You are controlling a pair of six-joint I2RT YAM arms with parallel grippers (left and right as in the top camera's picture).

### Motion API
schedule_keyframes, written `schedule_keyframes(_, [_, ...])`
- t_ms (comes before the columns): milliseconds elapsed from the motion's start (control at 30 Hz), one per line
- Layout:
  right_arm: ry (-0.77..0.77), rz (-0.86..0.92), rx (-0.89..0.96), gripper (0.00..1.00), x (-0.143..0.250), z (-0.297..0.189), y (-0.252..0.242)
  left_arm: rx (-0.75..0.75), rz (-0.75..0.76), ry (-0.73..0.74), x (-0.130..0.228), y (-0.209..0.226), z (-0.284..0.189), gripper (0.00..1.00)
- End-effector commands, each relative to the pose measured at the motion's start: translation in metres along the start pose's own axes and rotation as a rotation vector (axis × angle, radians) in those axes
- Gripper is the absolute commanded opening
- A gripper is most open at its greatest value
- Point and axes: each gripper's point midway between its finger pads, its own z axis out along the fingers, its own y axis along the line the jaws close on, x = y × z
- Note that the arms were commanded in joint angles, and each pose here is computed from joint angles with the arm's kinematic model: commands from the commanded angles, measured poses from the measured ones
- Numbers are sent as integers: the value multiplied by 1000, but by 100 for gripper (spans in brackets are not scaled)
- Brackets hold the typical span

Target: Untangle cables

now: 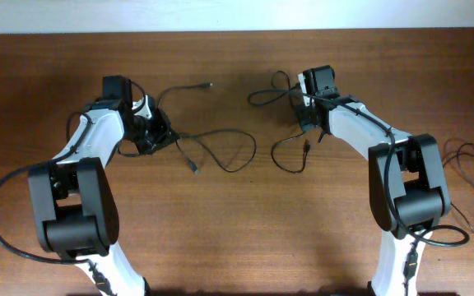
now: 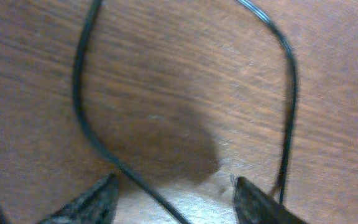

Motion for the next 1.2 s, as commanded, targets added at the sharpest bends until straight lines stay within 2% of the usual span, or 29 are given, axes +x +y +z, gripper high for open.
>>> schedule_keyframes(0, [106, -8, -81, 13, 33, 15, 17, -10, -17, 5, 0, 5, 3, 7])
schedule_keyframes(33, [128, -11, -83, 4, 38, 15, 17, -10, -17, 5, 0, 5, 3, 6])
schedule_keyframes(133, [153, 54, -130, 4, 37, -13, 21, -10, -17, 5, 0, 5, 3, 7])
schedule_keyframes(233, [-43, 83, -265, 4, -20, -86, 28, -10, -17, 5, 0, 5, 3, 7])
schedule_keyframes(300, [-242, 178, -277, 4, -62, -171, 11, -10, -17, 5, 0, 5, 3, 7])
schedule_keyframes(400, [-414, 203, -232, 4, -75, -257, -15, -10, -17, 5, 0, 5, 3, 8])
schedule_keyframes(467, [-436, 256, -79, 4, -55, -294, -55, -10, -18, 5, 0, 5, 3, 8])
schedule_keyframes(567, [-309, 319, 77, 4, -15, -289, -97, -10, -17, 5, 0, 5, 3, 8])
schedule_keyframes(700, [-93, 423, 166, 4, 36, -252, -144, -10, -18, 5, 0, 5, 3, 8])
schedule_keyframes(833, [57, 648, 270, 4, 87, -197, -226, -10, -18, 5, 0, 5, 3, 8])
schedule_keyframes(967, [201, 832, 290, 4, 132, -148, -251, -10, -8, 9, 2, 2, 5, 9])
schedule_keyframes(1000, [258, 843, 277, 8, 146, -131, -250, -9, -3, 8, 2, 0, 6, 9])
schedule_keyframes(1067, [340, 844, 259, 59, 162, -110, -243, -7, 5, 6, 2, -2, 7, 10])
schedule_keyframes(1133, [373, 845, 221, 75, 167, -101, -234, -7, 6, 6, 2, -2, 7, 10])
schedule_keyframes(1167, [381, 894, 224, 80, 166, -106, -229, -7, 6, 6, 2, -2, 7, 10])
